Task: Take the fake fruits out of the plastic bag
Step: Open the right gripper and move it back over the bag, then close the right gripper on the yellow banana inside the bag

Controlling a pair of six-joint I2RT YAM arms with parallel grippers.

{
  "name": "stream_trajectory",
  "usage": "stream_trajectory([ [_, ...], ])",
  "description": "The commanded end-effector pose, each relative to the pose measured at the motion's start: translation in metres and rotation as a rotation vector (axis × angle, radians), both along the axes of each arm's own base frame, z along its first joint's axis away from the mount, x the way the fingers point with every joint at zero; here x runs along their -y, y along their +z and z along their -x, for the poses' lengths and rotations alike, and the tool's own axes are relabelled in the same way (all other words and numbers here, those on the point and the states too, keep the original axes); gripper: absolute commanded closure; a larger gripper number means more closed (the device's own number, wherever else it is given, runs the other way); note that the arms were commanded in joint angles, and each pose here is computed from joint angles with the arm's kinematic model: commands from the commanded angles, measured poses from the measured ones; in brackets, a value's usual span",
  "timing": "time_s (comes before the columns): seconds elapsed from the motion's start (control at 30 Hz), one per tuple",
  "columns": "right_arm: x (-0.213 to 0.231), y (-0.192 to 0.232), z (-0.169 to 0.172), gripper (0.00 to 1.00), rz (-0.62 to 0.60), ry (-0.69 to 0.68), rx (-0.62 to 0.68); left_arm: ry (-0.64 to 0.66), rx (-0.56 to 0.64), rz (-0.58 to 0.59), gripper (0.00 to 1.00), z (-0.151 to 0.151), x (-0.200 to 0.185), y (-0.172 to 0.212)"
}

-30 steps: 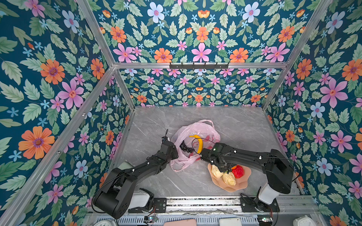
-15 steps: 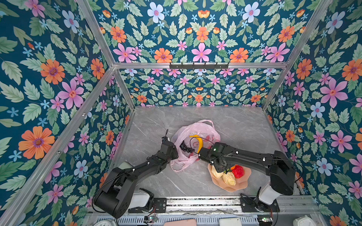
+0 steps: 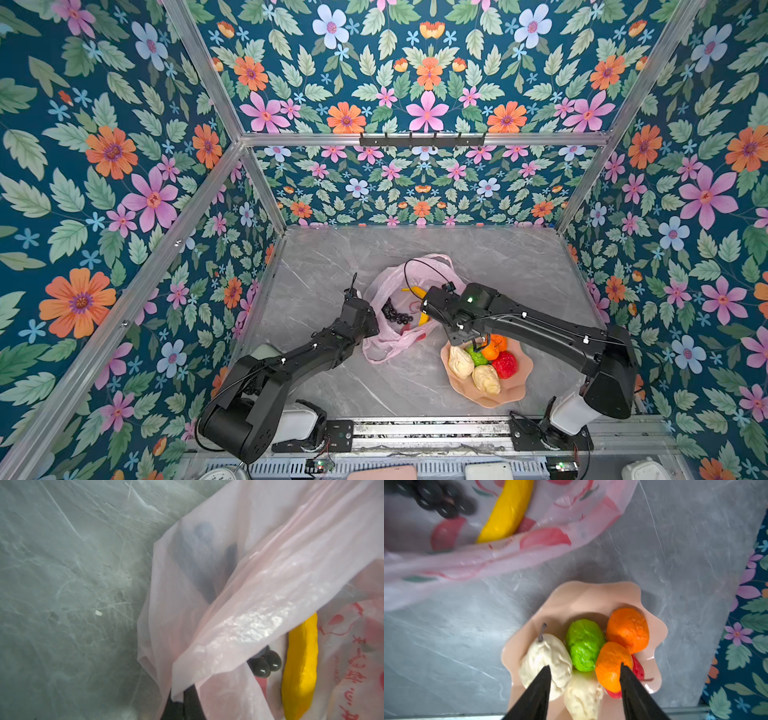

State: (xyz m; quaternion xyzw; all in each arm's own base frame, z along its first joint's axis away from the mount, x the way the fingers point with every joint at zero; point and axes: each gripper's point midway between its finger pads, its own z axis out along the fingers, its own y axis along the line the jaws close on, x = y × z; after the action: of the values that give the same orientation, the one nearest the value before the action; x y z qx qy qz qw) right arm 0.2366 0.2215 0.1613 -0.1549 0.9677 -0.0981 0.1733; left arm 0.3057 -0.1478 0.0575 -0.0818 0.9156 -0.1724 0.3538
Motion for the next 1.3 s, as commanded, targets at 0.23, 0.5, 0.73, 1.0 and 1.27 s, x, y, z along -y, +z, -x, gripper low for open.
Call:
stream_trajectory([
  [0.23, -0.074, -0.021, -0.078, 0.45, -0.18, 0.089, 0.014, -0.002, 0.016, -0.002, 1.0, -0.002, 0.0, 0.005],
  [0.5, -0.093, -0.053, -0.114, 0.46, -0.28, 0.052, -0.047, -0.003, 0.014, -0.004, 1.0, -0.001, 0.0, 0.003],
  [0.73, -0.092, -0.084, -0.136, 0.47, -0.263, 0.022, -0.073, -0.002, 0.01, -0.003, 1.0, 0.0, 0.0, 0.002],
  [1.0, -0.087, -0.112, -0.148, 0.52, -0.239, -0.01, -0.09, 0.002, 0.004, -0.003, 1.0, 0.001, -0.001, -0.001],
  [1.27, -0.085, -0.124, -0.154, 0.59, -0.207, -0.024, -0.085, -0.001, 0.005, 0.0, 1.0, 0.0, 0.0, 0.0],
])
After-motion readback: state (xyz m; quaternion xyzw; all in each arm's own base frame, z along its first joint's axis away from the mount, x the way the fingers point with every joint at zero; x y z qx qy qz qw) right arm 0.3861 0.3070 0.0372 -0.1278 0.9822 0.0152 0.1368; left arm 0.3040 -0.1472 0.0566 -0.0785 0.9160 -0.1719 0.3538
